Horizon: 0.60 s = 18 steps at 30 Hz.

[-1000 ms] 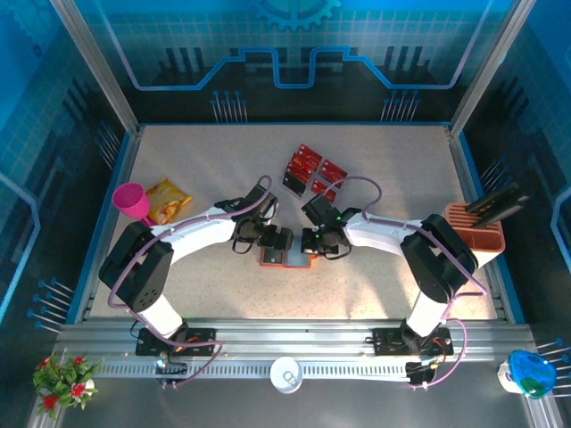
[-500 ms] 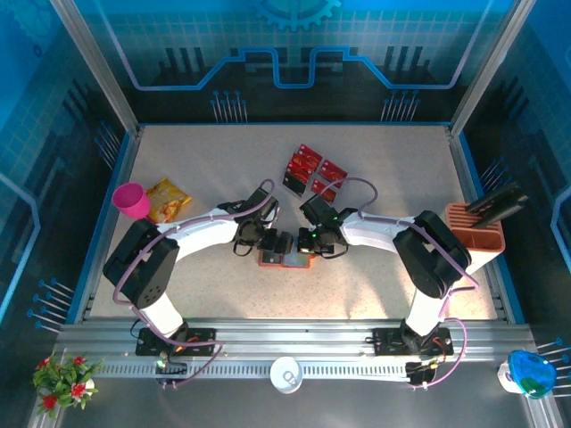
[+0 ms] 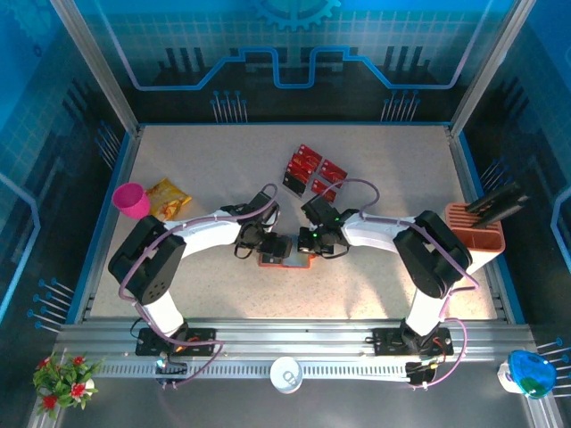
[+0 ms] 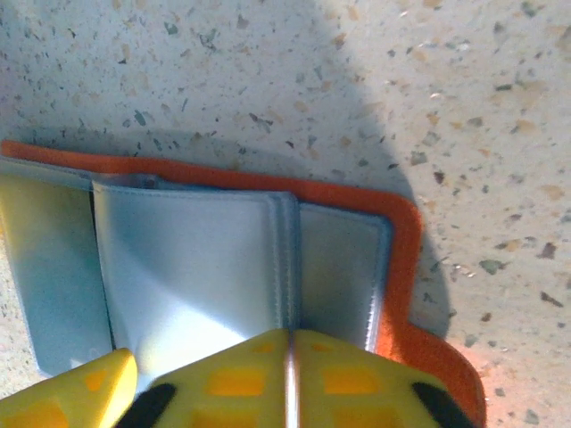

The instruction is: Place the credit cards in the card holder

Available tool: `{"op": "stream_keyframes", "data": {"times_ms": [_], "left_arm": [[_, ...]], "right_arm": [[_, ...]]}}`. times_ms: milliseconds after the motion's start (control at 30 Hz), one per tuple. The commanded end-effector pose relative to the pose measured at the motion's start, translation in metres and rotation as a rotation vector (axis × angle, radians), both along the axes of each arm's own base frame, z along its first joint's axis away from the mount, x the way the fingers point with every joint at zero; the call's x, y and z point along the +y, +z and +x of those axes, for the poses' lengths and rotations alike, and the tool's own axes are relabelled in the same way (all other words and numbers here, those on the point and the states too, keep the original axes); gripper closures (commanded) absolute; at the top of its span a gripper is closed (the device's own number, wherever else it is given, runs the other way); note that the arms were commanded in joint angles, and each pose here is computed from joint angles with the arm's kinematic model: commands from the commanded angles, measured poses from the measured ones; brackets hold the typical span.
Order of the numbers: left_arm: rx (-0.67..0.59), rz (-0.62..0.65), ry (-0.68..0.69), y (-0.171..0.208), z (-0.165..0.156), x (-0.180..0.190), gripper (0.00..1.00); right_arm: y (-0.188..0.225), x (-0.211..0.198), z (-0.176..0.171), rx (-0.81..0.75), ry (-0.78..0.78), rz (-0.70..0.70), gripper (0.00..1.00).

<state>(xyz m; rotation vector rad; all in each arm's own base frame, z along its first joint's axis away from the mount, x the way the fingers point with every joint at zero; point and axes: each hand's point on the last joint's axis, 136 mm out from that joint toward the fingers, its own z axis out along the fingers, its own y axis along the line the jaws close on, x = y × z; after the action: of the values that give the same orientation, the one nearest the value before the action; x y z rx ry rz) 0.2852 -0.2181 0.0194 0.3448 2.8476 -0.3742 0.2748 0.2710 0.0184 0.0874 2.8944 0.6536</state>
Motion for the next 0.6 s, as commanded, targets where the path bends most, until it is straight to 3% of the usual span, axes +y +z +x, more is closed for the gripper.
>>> {"op": "stream_keyframes", "data": {"times_ms": [0,400,567], "left_arm": [[0.103,0.077,-0.008,-0.0339,-0.0259,0.0175,0.03],[0.132,0.075,-0.005,-0.0409,-0.0323,0.0181,0.10],[0.135,0.075,-0.002,-0.0416,-0.0326,0.0190,0.11]], "right_arm": [[-0.0021,-0.0132,-0.0019,0.020,-0.043,-0.006,0.78],[-0.0082,-0.0156,-0.0027,0.039,-0.064,0.003,0.59],[-0.0060,-0.0143,-0.0021,0.034,-0.066,0.018,0.57]]}}
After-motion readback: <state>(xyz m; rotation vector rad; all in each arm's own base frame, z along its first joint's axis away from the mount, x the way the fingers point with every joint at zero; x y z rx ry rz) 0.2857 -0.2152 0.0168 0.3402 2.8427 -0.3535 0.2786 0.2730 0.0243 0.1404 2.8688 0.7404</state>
